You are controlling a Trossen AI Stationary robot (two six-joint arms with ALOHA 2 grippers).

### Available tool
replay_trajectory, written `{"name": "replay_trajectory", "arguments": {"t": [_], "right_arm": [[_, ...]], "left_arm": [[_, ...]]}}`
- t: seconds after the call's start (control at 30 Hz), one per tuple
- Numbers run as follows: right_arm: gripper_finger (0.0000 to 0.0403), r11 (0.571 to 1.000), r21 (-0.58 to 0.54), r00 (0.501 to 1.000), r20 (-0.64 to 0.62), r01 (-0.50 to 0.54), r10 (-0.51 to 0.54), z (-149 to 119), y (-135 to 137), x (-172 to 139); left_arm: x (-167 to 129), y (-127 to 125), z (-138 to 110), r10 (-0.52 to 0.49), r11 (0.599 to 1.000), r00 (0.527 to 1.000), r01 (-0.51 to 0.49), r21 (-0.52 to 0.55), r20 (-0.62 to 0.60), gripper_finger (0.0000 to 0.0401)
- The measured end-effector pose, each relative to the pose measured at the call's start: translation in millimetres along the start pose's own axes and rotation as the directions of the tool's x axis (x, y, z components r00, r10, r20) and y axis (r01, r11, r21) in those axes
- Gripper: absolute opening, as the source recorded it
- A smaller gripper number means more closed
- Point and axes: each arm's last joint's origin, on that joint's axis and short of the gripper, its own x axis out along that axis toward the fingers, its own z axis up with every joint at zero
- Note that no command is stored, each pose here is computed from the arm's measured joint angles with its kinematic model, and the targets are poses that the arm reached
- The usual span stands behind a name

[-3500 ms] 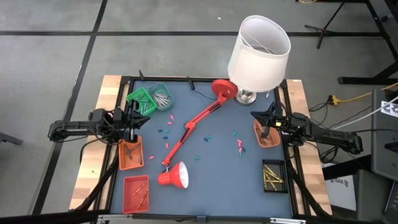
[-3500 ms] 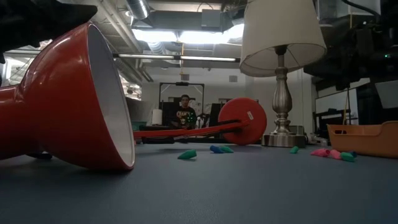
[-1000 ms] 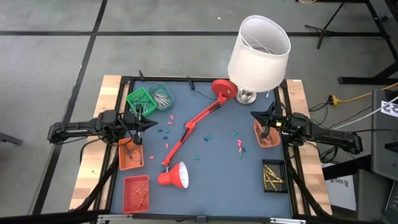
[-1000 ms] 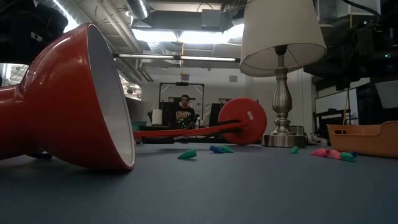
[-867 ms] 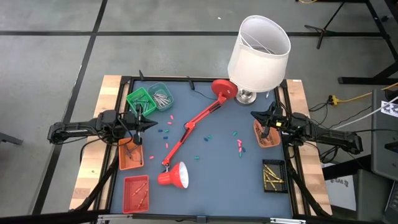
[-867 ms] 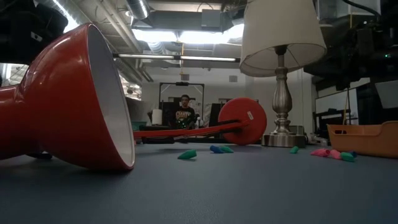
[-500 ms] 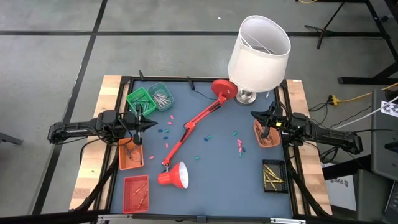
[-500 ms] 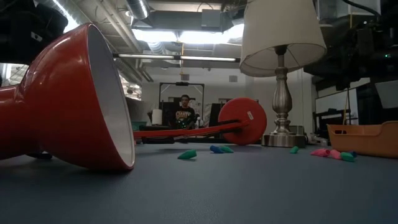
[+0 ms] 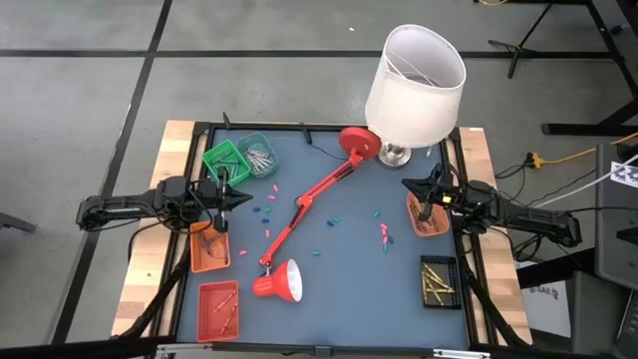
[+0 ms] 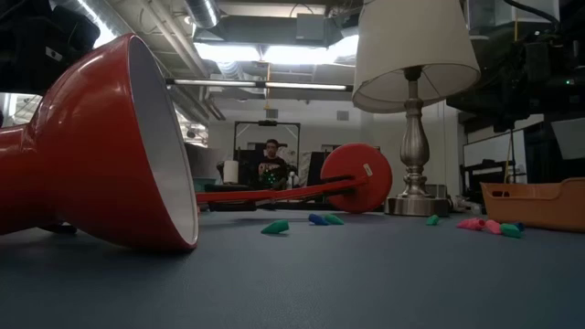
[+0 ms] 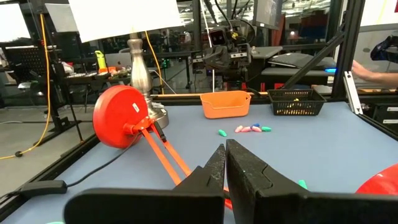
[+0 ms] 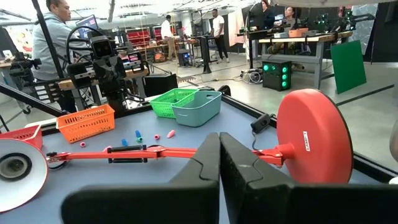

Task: Sort crayons
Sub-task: Return to Home Position

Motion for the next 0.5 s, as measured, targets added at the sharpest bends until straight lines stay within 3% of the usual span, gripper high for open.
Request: {"name": "replay_trajectory", "arguments": {"t": [0.13,0.3,0.5], "right_arm": [[0.0001,0.999,-0.041,1.000,-0.003,-0.019,0.019,-0.2,0.5,0.0],[0.0001,0.986,-0.120,0.993,-0.023,-0.117,0.115,-1.4,3.3,-0.2],[0.0001,0.973,-0.144,0.983,-0.033,-0.182,0.179,-1.9,5.1,-0.5]], "left_arm": [[0.0,0.0,0.0,0.000,1.000,1.000,0.000,0.000,0.000,0.0000],[0.0,0.0,-0.1,0.000,1.000,1.000,0.000,0.000,0.000,0.0000],[0.0,0.0,-0.1,0.000,1.000,1.000,0.000,0.000,0.000,0.0000]]}}
